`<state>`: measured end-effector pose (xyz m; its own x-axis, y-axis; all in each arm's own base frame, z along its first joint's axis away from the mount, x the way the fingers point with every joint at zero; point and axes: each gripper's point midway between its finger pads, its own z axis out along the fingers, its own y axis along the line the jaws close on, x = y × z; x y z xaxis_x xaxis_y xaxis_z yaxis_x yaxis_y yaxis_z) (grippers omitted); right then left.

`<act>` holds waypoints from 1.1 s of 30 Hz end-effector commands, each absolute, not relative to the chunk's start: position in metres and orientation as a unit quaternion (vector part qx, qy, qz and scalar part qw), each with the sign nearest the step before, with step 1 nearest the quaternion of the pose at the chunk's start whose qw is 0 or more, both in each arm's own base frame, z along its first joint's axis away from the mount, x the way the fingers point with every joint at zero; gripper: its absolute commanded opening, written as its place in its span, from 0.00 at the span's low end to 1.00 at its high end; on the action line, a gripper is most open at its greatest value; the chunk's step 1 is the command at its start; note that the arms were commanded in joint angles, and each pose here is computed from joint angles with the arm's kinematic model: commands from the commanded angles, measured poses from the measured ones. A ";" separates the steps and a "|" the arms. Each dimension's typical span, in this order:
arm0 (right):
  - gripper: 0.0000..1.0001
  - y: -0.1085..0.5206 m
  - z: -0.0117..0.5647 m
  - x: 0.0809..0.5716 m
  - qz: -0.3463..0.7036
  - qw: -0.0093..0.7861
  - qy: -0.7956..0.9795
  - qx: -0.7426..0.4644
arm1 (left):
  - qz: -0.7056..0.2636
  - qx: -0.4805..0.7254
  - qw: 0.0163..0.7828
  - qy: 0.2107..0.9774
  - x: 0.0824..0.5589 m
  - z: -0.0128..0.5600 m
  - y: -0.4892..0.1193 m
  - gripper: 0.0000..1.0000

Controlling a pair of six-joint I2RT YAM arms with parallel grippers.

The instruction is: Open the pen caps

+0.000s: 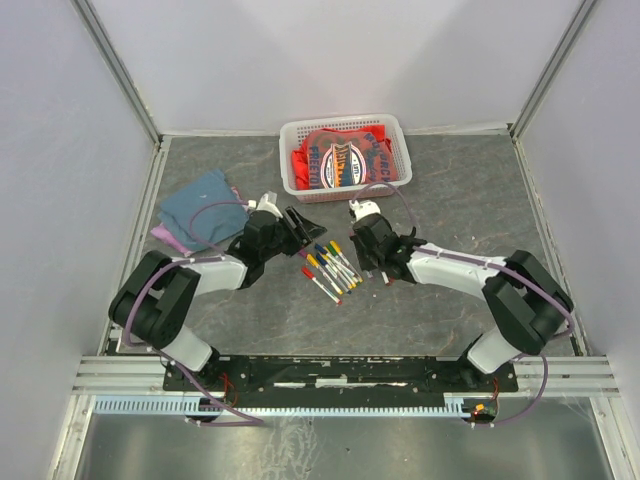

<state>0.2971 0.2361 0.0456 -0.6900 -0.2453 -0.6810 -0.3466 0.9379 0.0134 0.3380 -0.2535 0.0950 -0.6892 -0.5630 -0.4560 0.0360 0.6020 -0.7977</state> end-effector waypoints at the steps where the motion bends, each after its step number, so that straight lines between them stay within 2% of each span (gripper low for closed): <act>1: 0.01 0.244 0.076 0.304 0.097 0.404 0.896 -0.154 | -0.481 -0.137 0.357 0.789 0.342 0.124 -0.285 0.69; 23: 0.01 0.275 0.099 0.284 0.145 0.419 0.878 -0.179 | -0.509 -0.127 0.325 0.787 0.341 0.116 -0.324 0.67; 33: 0.01 0.289 0.103 0.280 0.152 0.420 0.874 -0.191 | -0.525 -0.124 0.320 0.779 0.341 0.121 -0.329 0.59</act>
